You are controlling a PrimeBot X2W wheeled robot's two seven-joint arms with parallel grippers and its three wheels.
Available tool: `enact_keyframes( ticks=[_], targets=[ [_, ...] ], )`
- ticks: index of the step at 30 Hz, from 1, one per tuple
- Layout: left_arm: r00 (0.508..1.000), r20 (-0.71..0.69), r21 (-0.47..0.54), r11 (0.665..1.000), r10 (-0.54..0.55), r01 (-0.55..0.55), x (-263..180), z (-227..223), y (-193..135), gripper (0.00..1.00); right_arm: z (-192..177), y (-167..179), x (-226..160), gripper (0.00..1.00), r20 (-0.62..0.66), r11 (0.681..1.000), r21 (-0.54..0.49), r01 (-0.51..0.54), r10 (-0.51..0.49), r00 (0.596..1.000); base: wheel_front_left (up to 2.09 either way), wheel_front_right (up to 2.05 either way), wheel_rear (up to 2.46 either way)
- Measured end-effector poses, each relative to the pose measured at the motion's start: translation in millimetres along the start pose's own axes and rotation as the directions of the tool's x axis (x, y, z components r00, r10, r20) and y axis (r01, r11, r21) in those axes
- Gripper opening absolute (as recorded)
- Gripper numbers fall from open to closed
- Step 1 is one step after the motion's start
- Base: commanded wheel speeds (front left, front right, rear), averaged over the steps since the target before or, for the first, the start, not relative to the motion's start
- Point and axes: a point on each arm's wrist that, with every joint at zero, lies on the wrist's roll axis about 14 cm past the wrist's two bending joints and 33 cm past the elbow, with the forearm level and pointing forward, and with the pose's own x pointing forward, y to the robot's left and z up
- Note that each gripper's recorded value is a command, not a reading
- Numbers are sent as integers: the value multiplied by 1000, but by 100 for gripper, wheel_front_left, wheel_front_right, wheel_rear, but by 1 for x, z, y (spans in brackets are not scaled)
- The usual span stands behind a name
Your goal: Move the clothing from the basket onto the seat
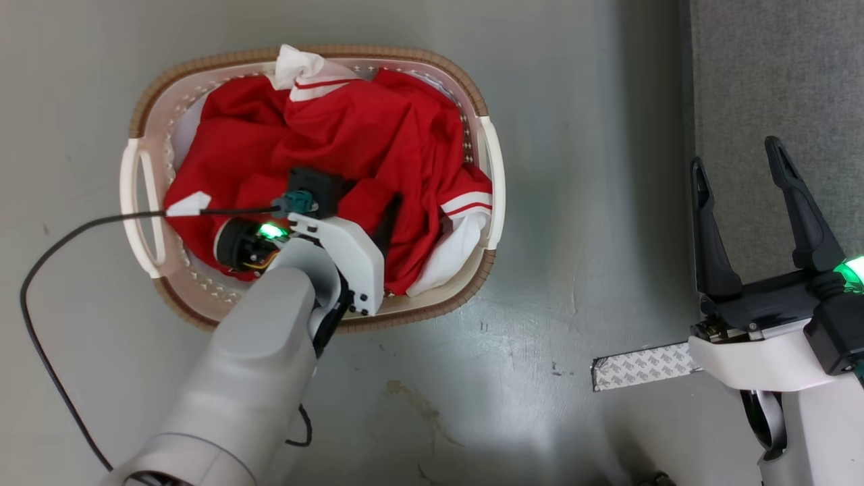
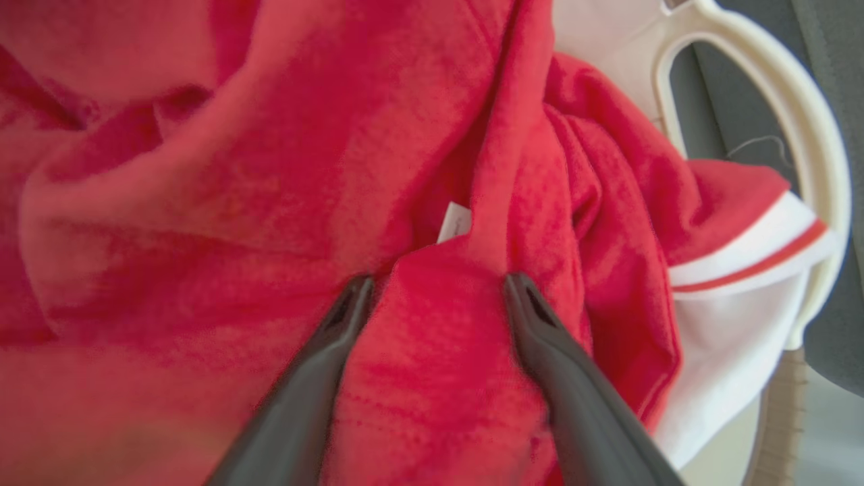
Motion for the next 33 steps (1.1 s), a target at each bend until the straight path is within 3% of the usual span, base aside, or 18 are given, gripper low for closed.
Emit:
enact_keyframes(
  ticks=[4,6,7,16,23,33],
  targets=[
    [999,-36,-7,1000,-20,20,1,-10,-6,100,-4,0,1,100,-7,1000,2,2,-2,1000,0,0,0],
    [998,-49,3,1000,-31,31,1,-13,-8,26,-5,0,1,100,-9,1000,3,2,-2,1000,0,0,0],
    [998,-52,4,999,-37,38,0,-14,-10,0,-5,0,1,100,-10,1000,3,1,-1,1000,0,0,0],
    [993,108,-61,996,-52,59,-11,30,-21,0,10,4,3,100,23,1000,11,-7,7,1000,0,0,0],
    [964,267,-126,991,-11,46,-53,73,-18,0,44,11,-5,100,85,999,35,-25,22,996,0,0,0],
    [849,527,-90,996,40,9,-160,146,-24,0,97,24,-50,100,171,996,81,-50,35,985,0,0,0]
  ],
)
